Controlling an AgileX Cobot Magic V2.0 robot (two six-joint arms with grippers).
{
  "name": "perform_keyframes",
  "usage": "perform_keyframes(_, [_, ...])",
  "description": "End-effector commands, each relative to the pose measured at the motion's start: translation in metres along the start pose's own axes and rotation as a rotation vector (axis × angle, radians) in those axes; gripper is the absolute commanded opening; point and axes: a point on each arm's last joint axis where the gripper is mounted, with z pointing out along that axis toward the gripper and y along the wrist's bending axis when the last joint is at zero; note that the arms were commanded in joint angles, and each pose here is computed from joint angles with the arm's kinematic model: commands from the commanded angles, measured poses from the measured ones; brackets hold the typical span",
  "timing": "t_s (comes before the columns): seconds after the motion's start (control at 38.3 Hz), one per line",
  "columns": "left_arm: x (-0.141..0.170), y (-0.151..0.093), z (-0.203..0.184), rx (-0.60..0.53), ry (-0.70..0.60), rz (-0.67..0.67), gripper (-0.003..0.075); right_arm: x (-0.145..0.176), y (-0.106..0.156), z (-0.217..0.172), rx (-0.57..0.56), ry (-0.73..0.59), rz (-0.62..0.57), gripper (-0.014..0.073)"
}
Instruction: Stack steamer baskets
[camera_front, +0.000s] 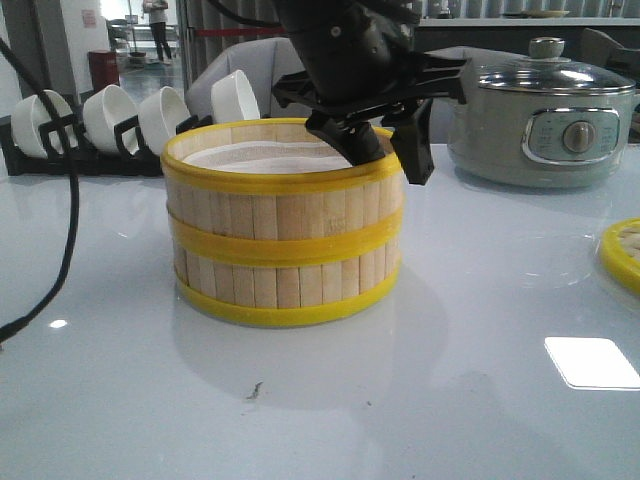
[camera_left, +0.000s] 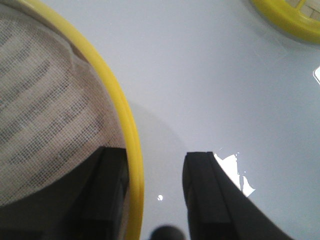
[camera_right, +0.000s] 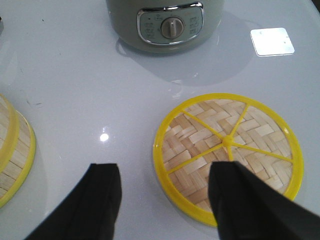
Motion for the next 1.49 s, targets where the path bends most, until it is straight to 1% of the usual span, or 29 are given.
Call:
perform_keyframes(0.0, [-0.022,-0.013,-0.039,0.021,-0.166,0.012,0.0351,-0.016,0.002,-0.007,-0.010,-0.110,-0.002,0.0497])
perform_keyframes(0.13, [-0.023,-0.010,-0.040,0.005,-0.170,0.022,0.0351,-0.016,0.002,-0.007,-0.010,-0.110,-0.002,0.0497])
perform_keyframes(0.31, [-0.028,-0.003,-0.045,-0.003,-0.189,0.006,0.0351,-0.016,0.002,-0.007,-0.010,-0.110,-0.002,0.0497])
perform_keyframes(0.39, [-0.032,0.002,-0.050,-0.024,-0.201,-0.007,0.0351,-0.016,0.002,-0.007,-0.010,-0.110,-0.002,0.0497])
perform_keyframes(0.55, [-0.041,0.008,-0.064,-0.052,-0.232,0.009,0.0351,-0.016,0.002,-0.007,-0.010,-0.110,-0.002,0.0497])
perform_keyframes(0.71, [-0.052,0.017,-0.088,-0.096,-0.261,0.026,0.0344,-0.016,0.002,-0.007,-0.010,-0.110,-0.002,0.0497])
perform_keyframes(0.73, [-0.054,0.020,-0.093,-0.105,-0.265,0.023,0.0332,-0.016,0.002,-0.007,-0.010,-0.110,-0.002,0.0497])
perform_keyframes(0.78, [-0.058,0.025,-0.106,-0.116,-0.295,0.018,0.0275,-0.016,0.002,-0.007,-0.010,-0.110,-0.002,0.0497])
perform_keyframes(0.89, [-0.064,0.038,-0.134,-0.141,-0.362,-0.004,0.0092,-0.016,0.002,-0.007,-0.010,-0.110,-0.002,0.0497])
perform_keyframes(0.91, [-0.064,0.040,-0.144,-0.148,-0.382,-0.008,0.0076,-0.016,0.002,-0.007,-0.010,-0.110,-0.002,0.0497])
perform_keyframes(0.97, [-0.065,0.047,-0.160,-0.166,-0.416,-0.020,0.0103,-0.016,0.002,-0.007,-0.010,-0.110,-0.002,0.0497])
perform_keyframes(1.07, [-0.061,0.063,-0.195,-0.208,-0.468,-0.051,0.0083,-0.016,0.002,-0.007,-0.010,-0.110,-0.002,0.0497])
perform_keyframes(1.15, [-0.055,0.076,-0.221,-0.246,-0.499,-0.079,0.0084,-0.017,0.002,-0.007,-0.010,-0.115,-0.002,0.0497])
perform_keyframes(1.28, [-0.043,0.092,-0.267,-0.307,-0.555,-0.120,0.0084,-0.017,0.002,-0.007,-0.010,-0.118,-0.002,0.0497])
perform_keyframes(1.46, [-0.018,0.096,-0.325,-0.381,-0.648,-0.155,0.0084,-0.017,0.002,-0.007,-0.011,-0.117,0.000,0.0497])
